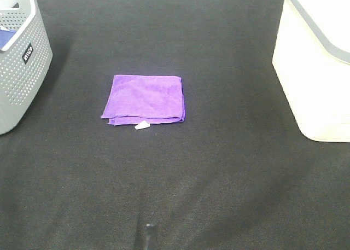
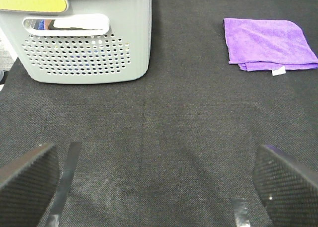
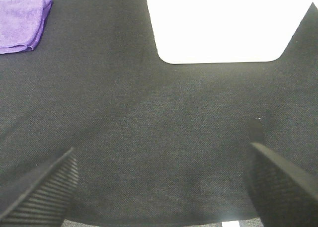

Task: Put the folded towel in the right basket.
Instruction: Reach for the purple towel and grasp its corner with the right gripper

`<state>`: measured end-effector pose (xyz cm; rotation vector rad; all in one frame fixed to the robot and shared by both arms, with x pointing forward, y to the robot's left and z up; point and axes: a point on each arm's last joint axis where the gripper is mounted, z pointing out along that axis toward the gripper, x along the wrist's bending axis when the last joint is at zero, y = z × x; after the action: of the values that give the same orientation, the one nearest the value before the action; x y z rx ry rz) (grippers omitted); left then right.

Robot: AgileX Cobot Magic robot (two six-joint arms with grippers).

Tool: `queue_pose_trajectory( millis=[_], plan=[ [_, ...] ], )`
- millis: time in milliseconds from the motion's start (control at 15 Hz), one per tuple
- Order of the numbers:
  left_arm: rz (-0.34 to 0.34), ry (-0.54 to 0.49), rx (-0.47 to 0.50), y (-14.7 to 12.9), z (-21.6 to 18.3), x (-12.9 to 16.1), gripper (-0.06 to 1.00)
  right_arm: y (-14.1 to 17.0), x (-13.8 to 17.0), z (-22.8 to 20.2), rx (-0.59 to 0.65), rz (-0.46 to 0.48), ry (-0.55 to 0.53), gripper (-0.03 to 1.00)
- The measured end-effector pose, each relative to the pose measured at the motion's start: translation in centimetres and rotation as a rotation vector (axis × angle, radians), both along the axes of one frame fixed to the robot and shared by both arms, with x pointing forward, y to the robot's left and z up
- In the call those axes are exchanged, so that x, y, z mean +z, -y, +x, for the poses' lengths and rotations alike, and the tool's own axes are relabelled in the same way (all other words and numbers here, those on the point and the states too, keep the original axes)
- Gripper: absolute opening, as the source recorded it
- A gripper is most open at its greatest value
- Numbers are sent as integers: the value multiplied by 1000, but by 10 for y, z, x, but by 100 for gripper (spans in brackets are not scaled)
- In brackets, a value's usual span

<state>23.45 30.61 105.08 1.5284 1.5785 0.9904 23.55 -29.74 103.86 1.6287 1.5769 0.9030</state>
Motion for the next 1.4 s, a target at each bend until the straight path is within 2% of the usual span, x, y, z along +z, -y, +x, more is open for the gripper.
queue_pose_trajectory(
  millis=[600, 933, 1400],
  plan=[
    [0, 0, 0, 0, 0, 0, 99, 0, 0, 0, 0, 0, 0, 86],
    [0, 0, 0, 0, 0, 0, 99, 1, 0, 0, 0, -14, 0, 95],
    [0, 0, 0, 0, 0, 0, 99, 1, -1, 0, 6, -34, -3, 96]
  ],
)
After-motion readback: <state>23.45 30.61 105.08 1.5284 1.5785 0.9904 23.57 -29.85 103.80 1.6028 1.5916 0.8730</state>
